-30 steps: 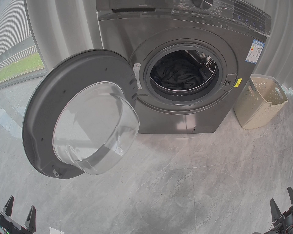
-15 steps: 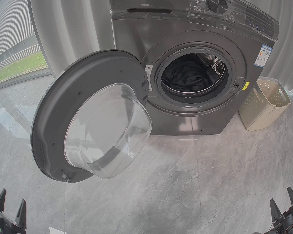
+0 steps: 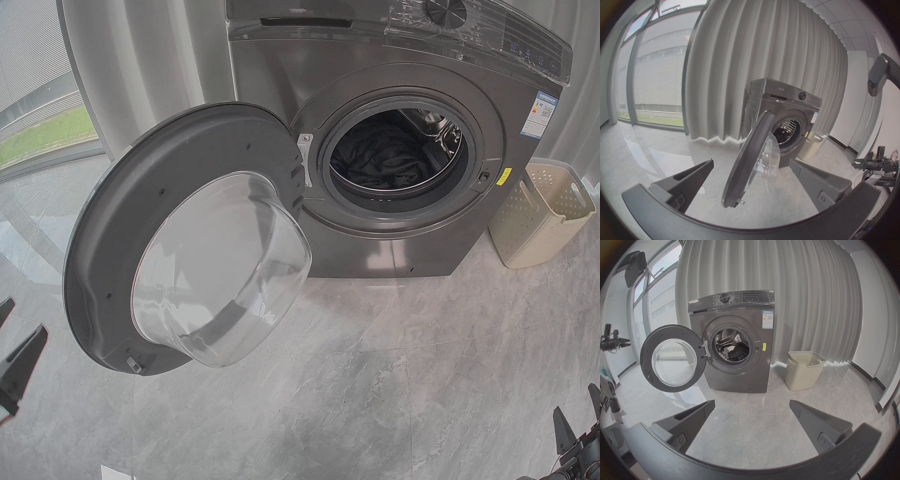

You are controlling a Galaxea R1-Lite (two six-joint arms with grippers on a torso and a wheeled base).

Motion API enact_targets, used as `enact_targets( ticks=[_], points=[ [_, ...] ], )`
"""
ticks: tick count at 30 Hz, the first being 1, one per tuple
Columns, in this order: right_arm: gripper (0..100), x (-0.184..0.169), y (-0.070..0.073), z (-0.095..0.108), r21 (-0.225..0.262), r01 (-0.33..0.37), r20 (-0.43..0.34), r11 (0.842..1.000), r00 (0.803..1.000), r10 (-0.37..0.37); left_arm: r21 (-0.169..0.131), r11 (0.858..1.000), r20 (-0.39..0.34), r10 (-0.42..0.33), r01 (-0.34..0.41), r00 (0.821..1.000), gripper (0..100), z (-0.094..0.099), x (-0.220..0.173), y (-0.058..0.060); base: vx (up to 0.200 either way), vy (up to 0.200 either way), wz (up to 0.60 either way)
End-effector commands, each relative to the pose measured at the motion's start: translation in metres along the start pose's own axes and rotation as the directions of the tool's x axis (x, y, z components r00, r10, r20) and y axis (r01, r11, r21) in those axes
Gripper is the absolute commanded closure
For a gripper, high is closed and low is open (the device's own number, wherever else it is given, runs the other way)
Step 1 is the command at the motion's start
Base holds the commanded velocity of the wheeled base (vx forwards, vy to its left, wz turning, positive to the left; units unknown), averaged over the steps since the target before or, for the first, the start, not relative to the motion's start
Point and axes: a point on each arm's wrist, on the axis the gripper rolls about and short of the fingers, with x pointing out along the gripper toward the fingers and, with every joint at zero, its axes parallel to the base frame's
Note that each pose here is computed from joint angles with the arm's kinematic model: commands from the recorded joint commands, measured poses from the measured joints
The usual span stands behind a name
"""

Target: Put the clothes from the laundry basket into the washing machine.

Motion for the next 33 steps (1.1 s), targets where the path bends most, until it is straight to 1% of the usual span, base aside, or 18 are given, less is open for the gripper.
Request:
enact_targets(
  ticks=[1,5,6,9,11,13,15,17,20,21,23,24,27,28,30,32,33],
  points=[
    [0,0.000,0.000,-0.005,-0.001,-0.001,-0.003,1.000,1.000,0.001,-0.039,0.993,-0.129,-0.117,0.113,0.985,0,0.017,0.084,0.014,0.000,0.000,0.00],
    [0,0.000,0.000,-0.005,-0.001,-0.001,-0.003,1.000,1.000,0.001,-0.038,0.990,-0.121,-0.136,0.132,0.983,0,0.021,0.098,0.014,0.000,0.000,0.00],
    [0,0.000,0.000,-0.005,-0.001,-0.001,-0.003,1.000,1.000,0.001,-0.040,0.986,-0.122,-0.166,0.163,0.978,0,0.023,0.107,0.012,0.000,0.000,0.00],
    [0,0.000,0.000,-0.005,-0.001,-0.001,-0.001,1.000,1.000,0.001,-0.048,0.973,-0.124,-0.229,0.225,0.965,0,0.025,0.116,0.003,0.000,0.000,0.00],
    [0,0.000,0.000,-0.005,-0.001,-0.001,-0.003,1.000,1.000,0.001,-0.055,0.960,-0.132,-0.281,0.276,0.951,0,0.024,0.119,-0.005,0.000,0.000,0.00],
    [0,0.000,0.000,-0.005,-0.001,-0.001,-0.003,1.000,1.000,0.001,-0.065,0.943,-0.140,-0.333,0.327,0.933,0,0.023,0.122,-0.013,0.000,0.000,0.00],
    [0,0.000,0.000,-0.005,-0.001,-0.001,-0.003,1.000,1.000,0.001,-0.074,0.921,-0.138,-0.388,0.382,0.911,0,0.024,0.122,-0.022,0.000,0.000,0.00],
    [0,0.000,0.000,-0.005,-0.001,-0.001,-0.003,1.000,1.000,0.001,-0.091,0.894,-0.136,-0.448,0.440,0.883,0,0.025,0.120,-0.032,0.000,0.000,0.00],
    [0,0.000,0.000,-0.005,-0.001,-0.001,-0.003,1.000,1.000,0.001,-0.140,0.843,-0.121,-0.536,0.520,0.836,0,0.027,0.114,-0.045,0.000,0.000,0.00],
    [0,0.000,0.000,-0.005,-0.001,-0.001,-0.003,1.000,1.000,0.001,-0.154,0.828,-0.116,-0.557,0.539,0.823,0,0.028,0.112,-0.049,0.000,0.000,0.00],
    [0,0.000,0.000,-0.005,-0.001,-0.001,-0.003,1.000,1.000,0.001,-0.156,0.826,-0.110,-0.560,0.542,0.821,0,0.029,0.110,-0.049,0.000,0.000,0.00],
    [0,0.000,0.000,-0.005,-0.001,-0.001,-0.001,1.000,1.000,0.001,-0.155,0.828,-0.109,-0.557,0.540,0.823,0,0.029,0.109,-0.048,0.000,0.000,0.00],
    [0,0.000,0.000,-0.005,-0.001,-0.001,-0.003,1.000,1.000,0.001,-0.148,0.842,-0.094,-0.534,0.518,0.840,0,0.031,0.107,-0.047,0.000,0.000,0.00],
    [0,0.000,0.000,-0.005,-0.001,-0.001,-0.001,1.000,1.000,0.001,-0.148,0.850,-0.083,-0.520,0.505,0.850,0,0.032,0.105,-0.046,0.000,0.000,0.00],
    [0,0.000,0.000,-0.005,-0.001,-0.001,-0.003,1.000,1.000,0.001,-0.139,0.872,-0.060,-0.480,0.469,0.875,0,0.036,0.101,-0.041,0.000,0.000,0.00],
    [0,0.000,0.000,-0.005,-0.001,-0.001,-0.003,1.000,1.000,0.001,-0.128,0.894,-0.056,-0.439,0.430,0.896,0,0.036,0.101,-0.036,0.000,0.000,0.00],
    [0,0.000,0.000,-0.005,-0.001,-0.001,-0.003,1.000,1.000,0.001,-0.126,0.902,-0.057,-0.423,0.414,0.904,0,0.036,0.101,-0.033,0.000,0.000,0.00]
  ],
)
